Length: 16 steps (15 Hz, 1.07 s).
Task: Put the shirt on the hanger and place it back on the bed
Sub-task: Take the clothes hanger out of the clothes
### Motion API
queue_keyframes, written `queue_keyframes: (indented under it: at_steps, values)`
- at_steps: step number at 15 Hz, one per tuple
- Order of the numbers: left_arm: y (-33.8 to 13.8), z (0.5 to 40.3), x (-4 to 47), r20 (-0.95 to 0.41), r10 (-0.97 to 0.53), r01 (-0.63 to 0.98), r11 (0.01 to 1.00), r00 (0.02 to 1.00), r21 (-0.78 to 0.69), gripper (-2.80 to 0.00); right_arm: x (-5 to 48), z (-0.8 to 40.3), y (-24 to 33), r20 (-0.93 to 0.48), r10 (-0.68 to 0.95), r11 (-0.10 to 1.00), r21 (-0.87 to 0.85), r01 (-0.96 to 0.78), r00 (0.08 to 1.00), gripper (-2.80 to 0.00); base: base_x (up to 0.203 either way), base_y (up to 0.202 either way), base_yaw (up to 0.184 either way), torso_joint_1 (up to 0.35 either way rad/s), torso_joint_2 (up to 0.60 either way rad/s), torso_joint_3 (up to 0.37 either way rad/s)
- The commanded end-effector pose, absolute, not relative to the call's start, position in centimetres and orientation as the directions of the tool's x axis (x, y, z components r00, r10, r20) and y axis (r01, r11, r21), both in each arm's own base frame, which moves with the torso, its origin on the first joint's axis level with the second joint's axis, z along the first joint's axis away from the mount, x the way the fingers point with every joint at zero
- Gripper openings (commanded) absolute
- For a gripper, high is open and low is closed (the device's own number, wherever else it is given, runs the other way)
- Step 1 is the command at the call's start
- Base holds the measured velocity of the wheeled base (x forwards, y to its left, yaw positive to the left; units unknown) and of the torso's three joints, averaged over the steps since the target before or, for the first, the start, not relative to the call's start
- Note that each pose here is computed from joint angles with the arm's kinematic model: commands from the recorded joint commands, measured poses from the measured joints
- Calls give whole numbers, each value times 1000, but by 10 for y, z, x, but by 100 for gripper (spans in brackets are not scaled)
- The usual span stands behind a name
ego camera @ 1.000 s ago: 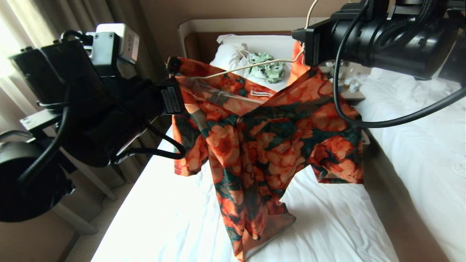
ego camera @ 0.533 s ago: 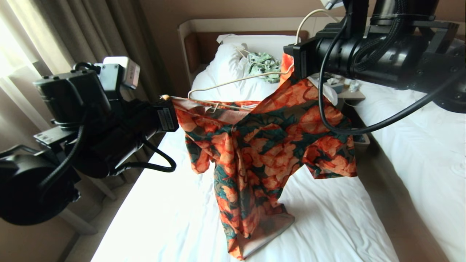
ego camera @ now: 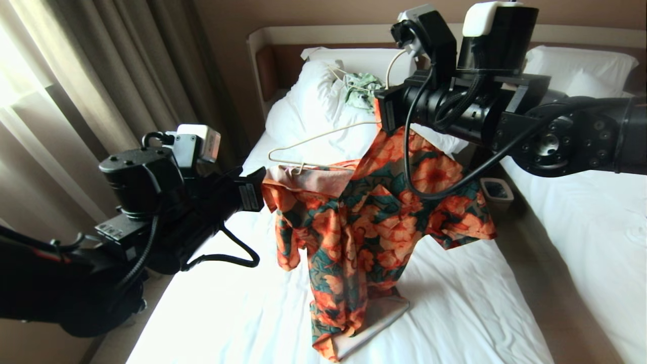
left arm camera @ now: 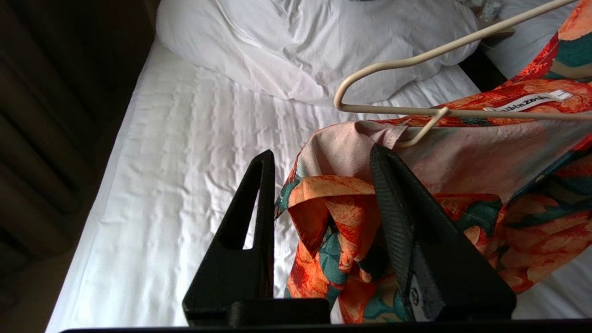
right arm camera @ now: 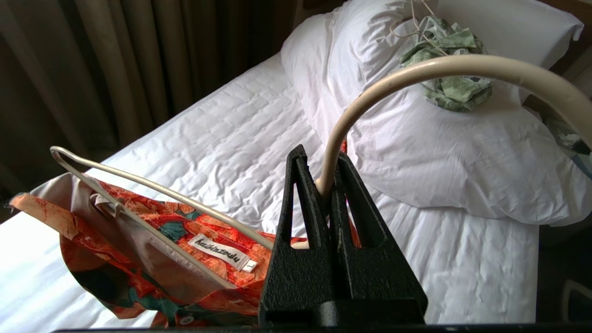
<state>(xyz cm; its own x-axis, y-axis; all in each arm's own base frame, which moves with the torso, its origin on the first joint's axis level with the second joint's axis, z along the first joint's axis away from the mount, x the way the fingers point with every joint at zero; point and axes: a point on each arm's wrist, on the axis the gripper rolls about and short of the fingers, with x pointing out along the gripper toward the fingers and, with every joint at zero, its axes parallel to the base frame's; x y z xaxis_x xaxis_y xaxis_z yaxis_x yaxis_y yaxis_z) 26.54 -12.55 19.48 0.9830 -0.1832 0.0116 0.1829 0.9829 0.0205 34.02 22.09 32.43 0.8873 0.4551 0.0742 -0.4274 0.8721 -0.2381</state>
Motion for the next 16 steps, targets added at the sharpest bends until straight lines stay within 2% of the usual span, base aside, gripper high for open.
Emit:
queue_keyframes:
  at_steps: [1, 4, 5, 7, 10, 12, 16]
  values:
    - [-121, 174, 267, -56, -192, 194, 980, 980, 37, 0, 352, 306, 232, 39, 461, 865, -242, -440, 886, -280, 0, 0, 0, 0, 0, 0]
    - [-100, 163, 261, -76, -192, 195, 980, 978, 32, 0, 359, 294, 242, 29, 468, 862, -232, -450, 883, -280, 0, 0, 0, 0, 0, 0]
    - [-94, 161, 257, -64, -177, 180, 983, 982, 30, -280, 362, 289, 246, 37, 467, 865, -226, -448, 883, -280, 0, 0, 0, 0, 0, 0]
    - [-77, 160, 249, -28, -139, 140, 990, 990, 23, -280, 368, 280, 252, 45, 456, 873, -216, -436, 889, -280, 0, 0, 0, 0, 0, 0]
    - [-38, 159, 230, -16, -88, 88, 996, 996, -8, -280, 372, 272, 260, 102, 442, 897, -47, -439, 891, -280, 0, 0, 0, 0, 0, 0]
    - [-18, 155, 222, -30, -66, 65, 997, 997, -34, -280, 377, 257, 262, 93, 413, 910, -10, -414, 906, -280, 0, 0, 0, 0, 0, 0]
    - [-20, 152, 221, -43, -117, 115, 992, 992, -44, -280, 377, 245, 265, 58, 421, 905, 42, -423, 905, -280, 0, 0, 0, 0, 0, 0]
